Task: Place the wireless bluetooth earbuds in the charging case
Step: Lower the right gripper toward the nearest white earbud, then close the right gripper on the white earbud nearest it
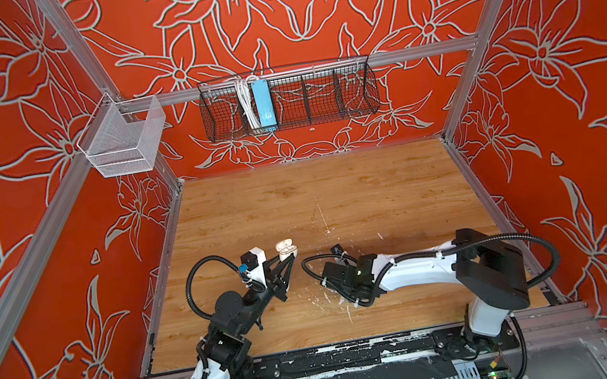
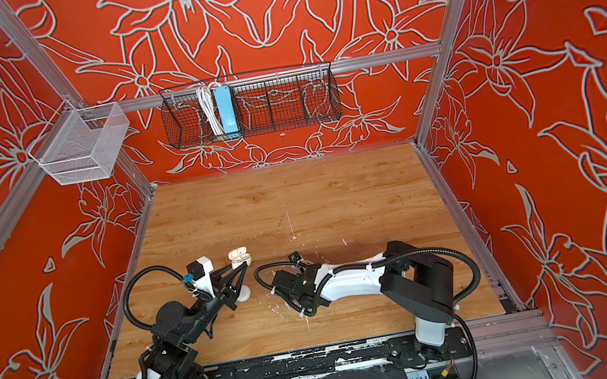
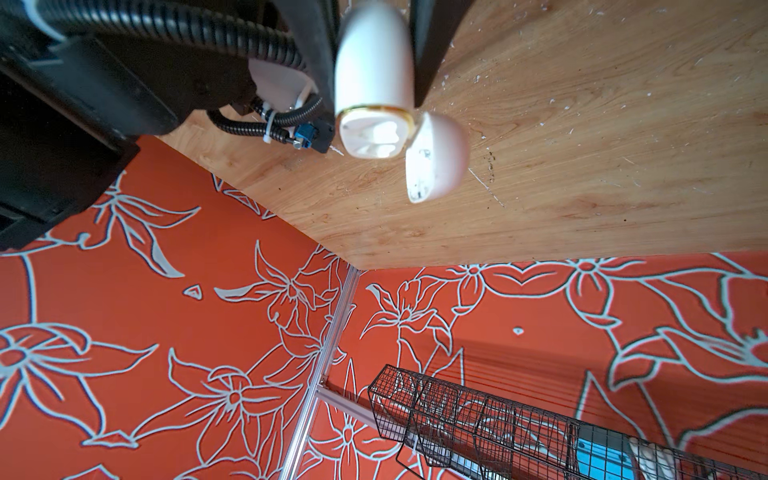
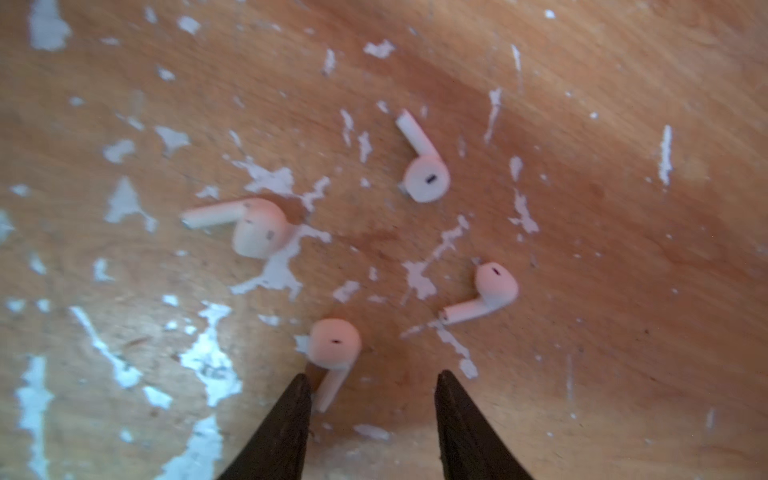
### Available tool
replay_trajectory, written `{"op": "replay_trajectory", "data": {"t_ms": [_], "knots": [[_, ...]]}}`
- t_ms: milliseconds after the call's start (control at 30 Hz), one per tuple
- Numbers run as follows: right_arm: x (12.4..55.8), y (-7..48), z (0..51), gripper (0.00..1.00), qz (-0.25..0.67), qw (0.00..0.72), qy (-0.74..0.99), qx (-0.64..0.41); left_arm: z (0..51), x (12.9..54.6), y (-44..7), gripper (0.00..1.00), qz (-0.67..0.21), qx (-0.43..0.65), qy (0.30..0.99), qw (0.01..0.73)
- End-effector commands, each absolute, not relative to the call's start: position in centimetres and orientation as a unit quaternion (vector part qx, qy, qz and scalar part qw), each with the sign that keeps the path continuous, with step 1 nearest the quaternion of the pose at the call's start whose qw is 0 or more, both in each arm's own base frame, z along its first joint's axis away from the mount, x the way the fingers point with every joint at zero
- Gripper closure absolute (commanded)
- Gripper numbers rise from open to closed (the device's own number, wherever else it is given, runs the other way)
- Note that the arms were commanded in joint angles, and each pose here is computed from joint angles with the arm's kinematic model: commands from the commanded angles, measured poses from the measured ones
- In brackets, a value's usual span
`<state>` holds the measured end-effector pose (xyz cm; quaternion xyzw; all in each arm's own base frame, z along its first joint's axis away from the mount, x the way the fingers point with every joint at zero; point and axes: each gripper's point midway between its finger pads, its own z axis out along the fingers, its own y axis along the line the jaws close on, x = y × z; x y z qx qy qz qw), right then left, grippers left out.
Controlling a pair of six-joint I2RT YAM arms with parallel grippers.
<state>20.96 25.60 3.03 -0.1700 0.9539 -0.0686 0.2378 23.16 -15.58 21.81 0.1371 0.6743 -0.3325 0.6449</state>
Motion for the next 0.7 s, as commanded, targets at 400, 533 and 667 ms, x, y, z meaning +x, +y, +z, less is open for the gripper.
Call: {"op": "replay_trajectory", "data": {"t_ms": [400,533,667], "knots": [[20.6,28.7,3.2,0.50,0.043,0.252,0.953,-0.161,23.6,23.2,-15.5,1.00,-0.333,0.137,0.660,0.660],[21.1,27.9,2.5,0.50,0.037,0.248,0.957,-0.147,23.6,23.1,-15.7,1.00,-0.335,0.140,0.659,0.659],[21.6,26.7,2.0,0.50,0.027,0.247,0.959,-0.133,23.7,23.1,-15.9,1.00,-0.339,0.148,0.656,0.658]]}}
